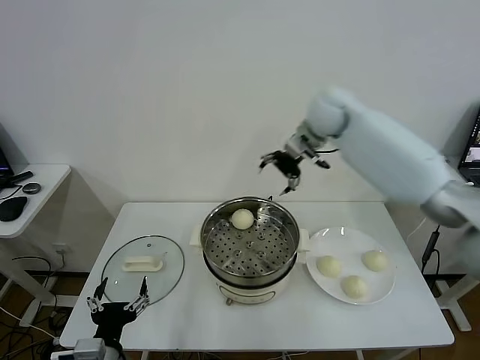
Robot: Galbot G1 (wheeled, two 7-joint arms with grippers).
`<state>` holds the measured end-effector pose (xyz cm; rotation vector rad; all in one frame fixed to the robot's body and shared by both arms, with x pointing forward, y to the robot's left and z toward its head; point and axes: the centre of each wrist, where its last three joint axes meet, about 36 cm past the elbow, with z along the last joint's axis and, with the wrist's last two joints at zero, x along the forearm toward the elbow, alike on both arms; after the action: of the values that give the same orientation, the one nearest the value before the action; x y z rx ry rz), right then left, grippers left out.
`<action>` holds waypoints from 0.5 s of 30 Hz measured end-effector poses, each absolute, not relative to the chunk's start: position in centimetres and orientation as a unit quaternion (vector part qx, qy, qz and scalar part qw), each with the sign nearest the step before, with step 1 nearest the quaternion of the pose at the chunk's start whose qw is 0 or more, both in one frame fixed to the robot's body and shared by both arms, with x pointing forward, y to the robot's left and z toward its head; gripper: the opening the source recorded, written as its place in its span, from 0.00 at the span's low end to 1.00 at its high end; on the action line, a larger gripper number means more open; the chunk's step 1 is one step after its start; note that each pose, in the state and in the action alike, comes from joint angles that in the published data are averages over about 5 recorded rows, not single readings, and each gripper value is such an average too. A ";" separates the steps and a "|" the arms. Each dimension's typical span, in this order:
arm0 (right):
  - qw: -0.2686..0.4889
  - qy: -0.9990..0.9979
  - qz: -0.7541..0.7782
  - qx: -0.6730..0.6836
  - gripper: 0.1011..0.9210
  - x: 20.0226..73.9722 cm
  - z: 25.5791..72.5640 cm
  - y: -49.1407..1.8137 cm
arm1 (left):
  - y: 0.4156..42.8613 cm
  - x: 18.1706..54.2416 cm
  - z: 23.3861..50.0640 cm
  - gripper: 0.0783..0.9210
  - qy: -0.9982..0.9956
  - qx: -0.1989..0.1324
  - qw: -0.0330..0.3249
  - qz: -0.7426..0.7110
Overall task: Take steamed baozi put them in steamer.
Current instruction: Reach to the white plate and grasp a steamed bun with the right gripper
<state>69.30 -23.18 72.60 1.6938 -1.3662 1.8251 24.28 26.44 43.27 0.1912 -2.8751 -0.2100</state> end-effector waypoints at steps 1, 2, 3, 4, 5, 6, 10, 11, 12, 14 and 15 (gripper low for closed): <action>0.168 -0.492 0.625 0.582 0.88 68.9 72.7 -24.4 | 26.5 24.3 43.3 0.88 -0.987 0.065 0.126 -0.071; 0.185 -0.507 0.615 0.575 0.88 68.5 72.7 -25.7 | 26.5 24.3 43.4 0.88 -0.987 0.065 0.126 -0.070; 0.201 -0.521 0.605 0.568 0.88 68.1 72.6 -26.8 | 26.6 24.3 43.5 0.88 -0.988 0.064 0.126 -0.069; 0.218 -0.533 0.595 0.561 0.88 67.6 72.4 -27.9 | 26.5 24.3 43.6 0.88 -0.988 0.063 0.126 -0.067; 0.234 -0.544 0.585 0.554 0.88 67.1 72.1 -29.0 | 26.5 24.2 43.7 0.88 -0.988 0.062 0.127 -0.065; 0.250 -0.554 0.575 0.548 0.88 66.6 71.7 -29.9 | 26.5 24.2 43.7 0.88 -0.988 0.061 0.127 -0.063; 0.302 -0.580 0.540 0.530 0.88 64.8 69.1 -32.8 | 26.2 24.1 43.8 0.88 -0.988 0.058 0.132 -0.056; 0.314 -0.584 0.533 0.526 0.88 64.4 68.2 -33.3 | 26.2 24.1 43.7 0.88 -0.988 0.058 0.134 -0.055; 0.324 -0.586 0.527 0.523 0.88 64.1 67.3 -33.8 | 26.1 24.0 43.7 0.88 -0.988 0.058 0.135 -0.054; 0.343 -0.589 0.517 0.517 0.88 63.5 65.3 -34.5 | 26.1 24.0 43.5 0.88 -0.987 0.060 0.137 -0.053; 0.352 -0.590 0.514 0.514 0.88 63.3 64.4 -34.7 | 26.2 24.0 43.4 0.88 -0.987 0.061 0.139 -0.052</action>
<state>63.28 -34.75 64.36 1.3317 -1.5261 1.3301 24.01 26.16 43.45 0.1770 -2.8540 -0.1512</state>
